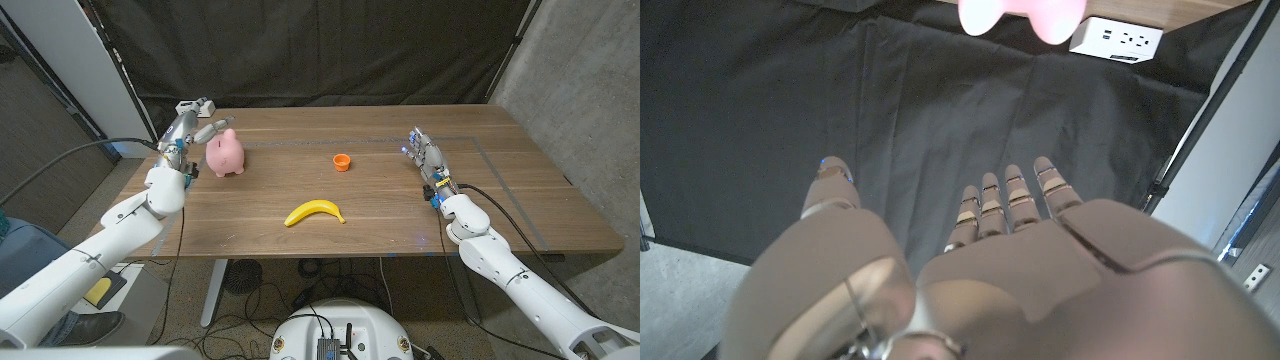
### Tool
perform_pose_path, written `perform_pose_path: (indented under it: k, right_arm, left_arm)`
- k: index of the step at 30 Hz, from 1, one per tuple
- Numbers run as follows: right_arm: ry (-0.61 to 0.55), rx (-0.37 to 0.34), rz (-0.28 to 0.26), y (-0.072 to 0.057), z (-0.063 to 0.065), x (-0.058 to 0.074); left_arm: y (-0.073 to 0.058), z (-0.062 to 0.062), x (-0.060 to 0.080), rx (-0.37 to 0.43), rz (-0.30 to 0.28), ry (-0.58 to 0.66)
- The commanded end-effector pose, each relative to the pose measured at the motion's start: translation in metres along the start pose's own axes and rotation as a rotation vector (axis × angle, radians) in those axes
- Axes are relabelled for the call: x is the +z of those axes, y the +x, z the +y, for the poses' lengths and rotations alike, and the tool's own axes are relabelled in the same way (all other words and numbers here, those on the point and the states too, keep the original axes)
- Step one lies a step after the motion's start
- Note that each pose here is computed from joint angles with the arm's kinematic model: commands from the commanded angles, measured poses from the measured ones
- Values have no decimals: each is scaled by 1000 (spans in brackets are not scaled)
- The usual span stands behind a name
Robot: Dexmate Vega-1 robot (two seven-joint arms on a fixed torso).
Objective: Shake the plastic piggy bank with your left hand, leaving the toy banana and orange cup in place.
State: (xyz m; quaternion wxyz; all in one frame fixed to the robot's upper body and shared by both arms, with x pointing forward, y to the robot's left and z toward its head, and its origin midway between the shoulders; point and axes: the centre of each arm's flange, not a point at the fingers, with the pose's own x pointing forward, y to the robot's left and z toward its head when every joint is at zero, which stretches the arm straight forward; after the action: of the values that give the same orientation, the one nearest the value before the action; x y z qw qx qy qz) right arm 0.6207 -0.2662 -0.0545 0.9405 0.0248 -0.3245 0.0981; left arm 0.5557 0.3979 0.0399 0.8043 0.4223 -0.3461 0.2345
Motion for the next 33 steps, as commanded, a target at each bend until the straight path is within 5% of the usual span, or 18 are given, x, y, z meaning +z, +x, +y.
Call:
perform_pose_path:
  k: [1,22,33]
  right_arm:
    - [-4,-6,-27,1,1,3]
    - [8,-9,-6,3,1,-5]
    - [9,-13,0,3,0,-7]
  left_arm:
    - [2,19,-2,-13,8,78]
    - [21,23,-13,-88,60,146]
    - [29,14,-36,-125,143,139]
